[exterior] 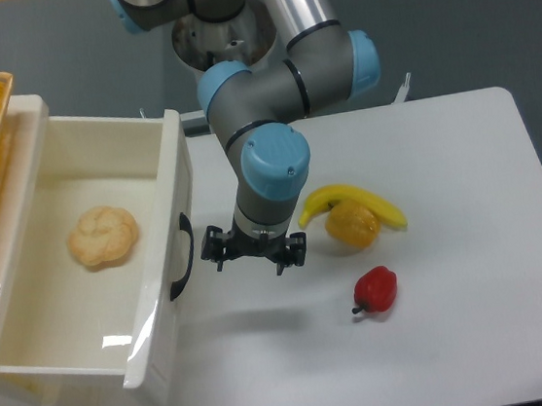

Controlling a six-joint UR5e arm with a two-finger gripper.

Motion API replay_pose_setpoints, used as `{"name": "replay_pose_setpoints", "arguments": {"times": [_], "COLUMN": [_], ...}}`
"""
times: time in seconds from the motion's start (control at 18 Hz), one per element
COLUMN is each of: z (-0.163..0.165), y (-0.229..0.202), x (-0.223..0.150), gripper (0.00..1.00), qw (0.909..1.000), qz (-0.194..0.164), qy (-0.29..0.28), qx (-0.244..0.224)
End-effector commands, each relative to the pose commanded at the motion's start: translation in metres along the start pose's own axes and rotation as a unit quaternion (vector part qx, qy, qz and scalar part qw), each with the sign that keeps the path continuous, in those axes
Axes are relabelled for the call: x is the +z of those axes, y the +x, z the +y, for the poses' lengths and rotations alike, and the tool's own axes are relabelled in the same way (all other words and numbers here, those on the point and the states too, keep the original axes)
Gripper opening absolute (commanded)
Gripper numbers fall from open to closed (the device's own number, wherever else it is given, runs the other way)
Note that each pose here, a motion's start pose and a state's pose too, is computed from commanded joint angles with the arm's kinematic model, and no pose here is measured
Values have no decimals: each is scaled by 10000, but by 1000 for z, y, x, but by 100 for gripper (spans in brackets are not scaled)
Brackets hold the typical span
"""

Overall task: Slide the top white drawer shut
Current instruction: 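Lower the gripper beside the front of the open white drawer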

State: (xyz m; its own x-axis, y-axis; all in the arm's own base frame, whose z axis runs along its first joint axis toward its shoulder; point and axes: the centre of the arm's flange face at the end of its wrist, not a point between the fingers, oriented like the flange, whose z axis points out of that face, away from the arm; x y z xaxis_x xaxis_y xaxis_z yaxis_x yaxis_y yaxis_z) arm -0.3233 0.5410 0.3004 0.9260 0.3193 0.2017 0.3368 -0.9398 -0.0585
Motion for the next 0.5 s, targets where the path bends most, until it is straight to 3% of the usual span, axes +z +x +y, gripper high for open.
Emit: {"name": "replay_pose_setpoints", "arguments": {"times": [0.5], "z": [-5], "y": [12], "x": [-4], "gripper": [100], "qw": [9999], "qz": [41], "qy": [67], "qx": [111]}}
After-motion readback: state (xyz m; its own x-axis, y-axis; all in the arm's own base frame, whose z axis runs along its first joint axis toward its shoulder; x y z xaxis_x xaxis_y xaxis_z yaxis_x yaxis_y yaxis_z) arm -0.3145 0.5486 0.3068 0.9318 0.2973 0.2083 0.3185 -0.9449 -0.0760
